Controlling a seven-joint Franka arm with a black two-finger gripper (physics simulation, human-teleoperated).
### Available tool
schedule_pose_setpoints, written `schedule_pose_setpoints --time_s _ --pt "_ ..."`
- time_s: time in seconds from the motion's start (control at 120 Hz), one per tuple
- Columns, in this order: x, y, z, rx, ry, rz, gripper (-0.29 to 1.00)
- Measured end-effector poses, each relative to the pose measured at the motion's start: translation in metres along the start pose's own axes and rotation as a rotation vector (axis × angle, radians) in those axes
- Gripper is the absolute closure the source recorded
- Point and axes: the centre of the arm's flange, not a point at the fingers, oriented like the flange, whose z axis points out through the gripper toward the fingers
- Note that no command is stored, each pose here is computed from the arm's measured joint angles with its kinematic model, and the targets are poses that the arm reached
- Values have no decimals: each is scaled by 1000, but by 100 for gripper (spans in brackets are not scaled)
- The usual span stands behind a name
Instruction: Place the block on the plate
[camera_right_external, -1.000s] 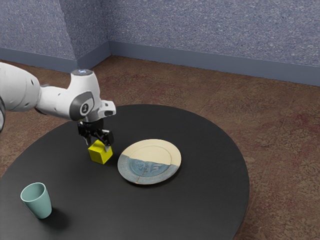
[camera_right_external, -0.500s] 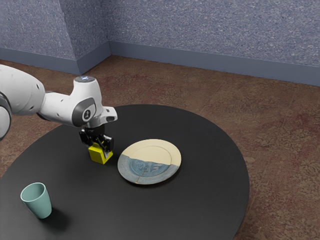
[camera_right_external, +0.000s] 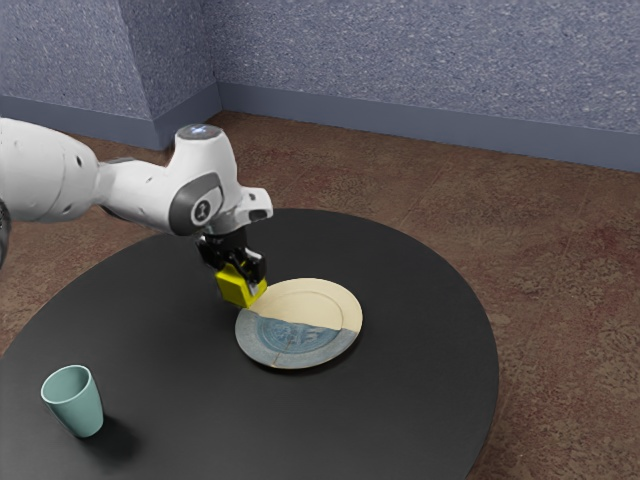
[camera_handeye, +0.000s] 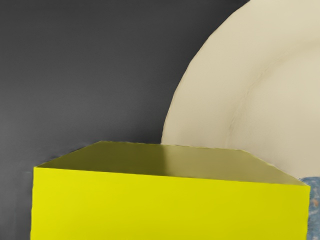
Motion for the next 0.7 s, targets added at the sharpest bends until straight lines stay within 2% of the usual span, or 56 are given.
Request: schedule_pose_setpoints --time_s 0.208,0.267,0.4,0.558,0.7 --pt "-2 93 8 -23 -4 124 29" --pt "-2 105 18 -25 -13 138 28" --pt "1 111 19 -36 -5 138 15" --pt "2 113 -45 -52 66 140 7" --pt "-7 103 -127 -50 88 142 4"
